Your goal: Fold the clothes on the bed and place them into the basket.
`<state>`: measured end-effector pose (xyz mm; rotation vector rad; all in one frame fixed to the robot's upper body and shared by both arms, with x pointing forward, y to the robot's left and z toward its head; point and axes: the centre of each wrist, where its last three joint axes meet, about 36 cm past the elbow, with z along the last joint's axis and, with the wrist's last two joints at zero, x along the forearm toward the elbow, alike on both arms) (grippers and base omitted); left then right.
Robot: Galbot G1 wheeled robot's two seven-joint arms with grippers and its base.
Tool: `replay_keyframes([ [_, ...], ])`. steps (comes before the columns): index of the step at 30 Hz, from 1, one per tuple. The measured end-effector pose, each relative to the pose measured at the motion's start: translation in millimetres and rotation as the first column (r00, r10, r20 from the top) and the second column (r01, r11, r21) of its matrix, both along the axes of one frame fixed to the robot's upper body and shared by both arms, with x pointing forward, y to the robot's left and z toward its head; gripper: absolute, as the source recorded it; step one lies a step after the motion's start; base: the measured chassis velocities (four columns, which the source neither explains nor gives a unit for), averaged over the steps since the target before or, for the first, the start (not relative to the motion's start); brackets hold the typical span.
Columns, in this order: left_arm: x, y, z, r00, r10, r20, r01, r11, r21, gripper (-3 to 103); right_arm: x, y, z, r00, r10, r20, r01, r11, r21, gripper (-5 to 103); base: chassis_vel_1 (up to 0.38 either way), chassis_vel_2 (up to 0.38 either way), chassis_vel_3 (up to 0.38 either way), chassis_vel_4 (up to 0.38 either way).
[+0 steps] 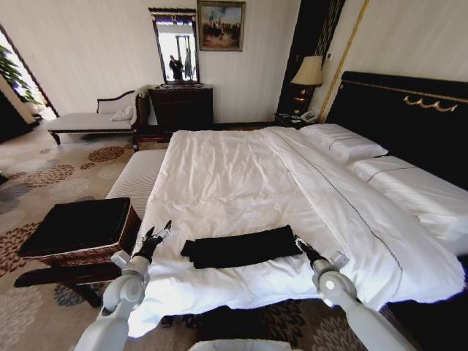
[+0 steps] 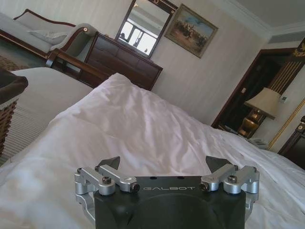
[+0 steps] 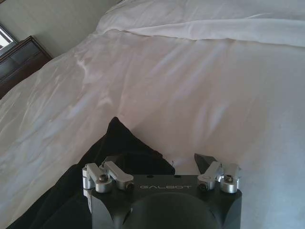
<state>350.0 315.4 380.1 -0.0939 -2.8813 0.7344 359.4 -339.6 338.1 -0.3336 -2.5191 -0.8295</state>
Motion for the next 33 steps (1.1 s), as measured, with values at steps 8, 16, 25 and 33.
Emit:
replay_keyframes([
  [8, -0.9, 0.8, 0.7, 1.0, 0.0, -0.001, 0.0, 1.0, 0.005, 100, 10.7, 8.4, -3.4, 0.999, 0.03, 0.03, -0.031, 0.999, 0.04, 100, 0.0, 0.0, 0.0, 0.0],
  [16, -1.5, -1.2, -2.2, 1.0, 0.0, -0.009, 0.001, 1.0, 0.009, 100, 22.8, 15.0, -11.7, 0.997, 0.061, 0.052, -0.066, 0.994, 0.083, 98, 0.0, 0.0, 0.0, 0.0],
  [25, -2.4, -4.8, -2.1, 1.0, -0.004, -0.011, 0.004, 1.0, 0.005, 100, 26.0, 16.0, -11.3, 0.995, 0.074, 0.07, -0.08, 0.992, 0.094, 66, 0.0, 0.0, 0.0, 0.0],
  [33, -3.8, -4.3, -2.8, 1.0, -0.002, -0.014, 0.002, 1.0, 0.009, 100, 28.1, 16.1, -10.9, 0.992, 0.059, 0.11, -0.07, 0.993, 0.092, 33, 0.0, 0.0, 0.0, 0.0],
])
